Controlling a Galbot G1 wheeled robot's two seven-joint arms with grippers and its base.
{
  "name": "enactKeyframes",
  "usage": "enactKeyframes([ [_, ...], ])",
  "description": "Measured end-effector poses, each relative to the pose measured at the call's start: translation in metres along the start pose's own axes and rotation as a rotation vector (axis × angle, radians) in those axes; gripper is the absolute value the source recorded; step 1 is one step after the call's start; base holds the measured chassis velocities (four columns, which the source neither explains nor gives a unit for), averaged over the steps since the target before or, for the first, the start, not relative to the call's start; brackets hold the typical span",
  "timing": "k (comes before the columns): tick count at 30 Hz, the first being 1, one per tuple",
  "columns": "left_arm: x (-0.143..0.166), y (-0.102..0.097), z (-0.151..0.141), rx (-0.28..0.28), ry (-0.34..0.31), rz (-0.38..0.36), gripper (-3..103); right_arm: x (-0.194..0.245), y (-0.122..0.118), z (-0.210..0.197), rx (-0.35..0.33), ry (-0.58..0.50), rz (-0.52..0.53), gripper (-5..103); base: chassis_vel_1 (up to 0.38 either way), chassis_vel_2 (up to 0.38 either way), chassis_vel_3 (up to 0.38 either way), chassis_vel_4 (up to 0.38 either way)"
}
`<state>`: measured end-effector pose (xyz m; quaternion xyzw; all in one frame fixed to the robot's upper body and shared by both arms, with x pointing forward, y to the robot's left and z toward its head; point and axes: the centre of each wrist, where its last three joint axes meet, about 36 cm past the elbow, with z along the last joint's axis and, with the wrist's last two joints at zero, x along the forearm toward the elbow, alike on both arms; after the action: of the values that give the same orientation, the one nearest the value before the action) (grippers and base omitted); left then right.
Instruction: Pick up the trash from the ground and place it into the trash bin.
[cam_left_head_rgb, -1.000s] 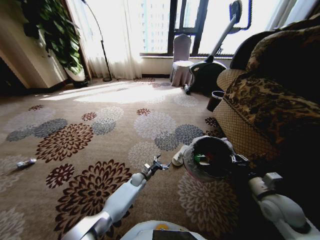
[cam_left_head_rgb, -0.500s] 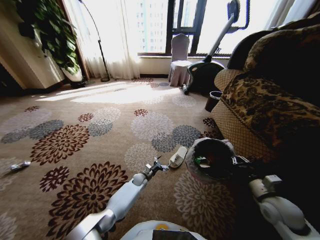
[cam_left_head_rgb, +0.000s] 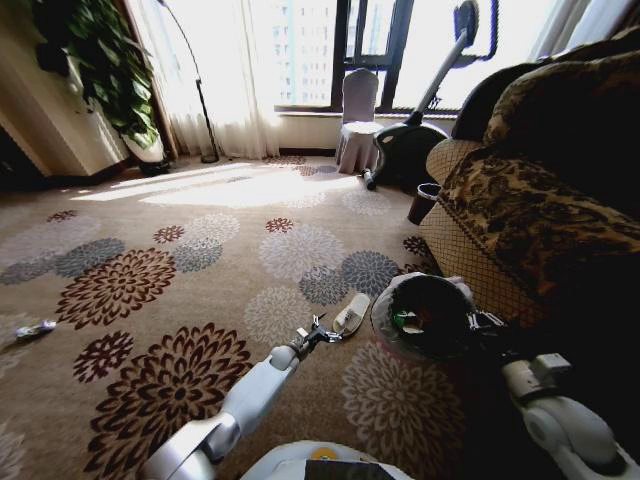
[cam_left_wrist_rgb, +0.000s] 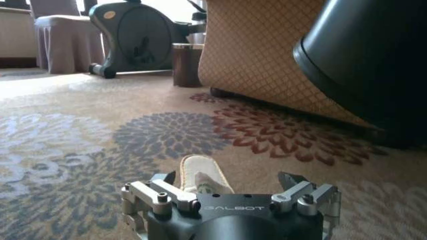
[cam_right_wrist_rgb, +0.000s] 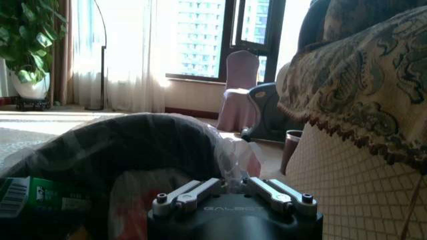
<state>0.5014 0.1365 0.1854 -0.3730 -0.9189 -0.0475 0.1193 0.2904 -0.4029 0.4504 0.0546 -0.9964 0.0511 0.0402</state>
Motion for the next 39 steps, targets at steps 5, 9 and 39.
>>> enactKeyframes([
  [5,-0.014,0.027,-0.008,-0.05,0.03,0.005,100,0.001,0.001,0.0,0.001,-0.001,0.0,0,-0.01,-0.009,0.005,0.005],
  [9,-0.015,0.028,-0.009,-0.051,0.032,0.006,100,0.002,0.003,-0.001,-0.016,-0.006,0.0,0,0.0,0.0,0.0,0.0],
  [39,-0.05,-0.007,0.014,0.077,0.233,-0.084,66,0.021,0.013,0.0,-0.021,-0.049,0.02,0,-0.022,0.024,0.028,-0.022],
])
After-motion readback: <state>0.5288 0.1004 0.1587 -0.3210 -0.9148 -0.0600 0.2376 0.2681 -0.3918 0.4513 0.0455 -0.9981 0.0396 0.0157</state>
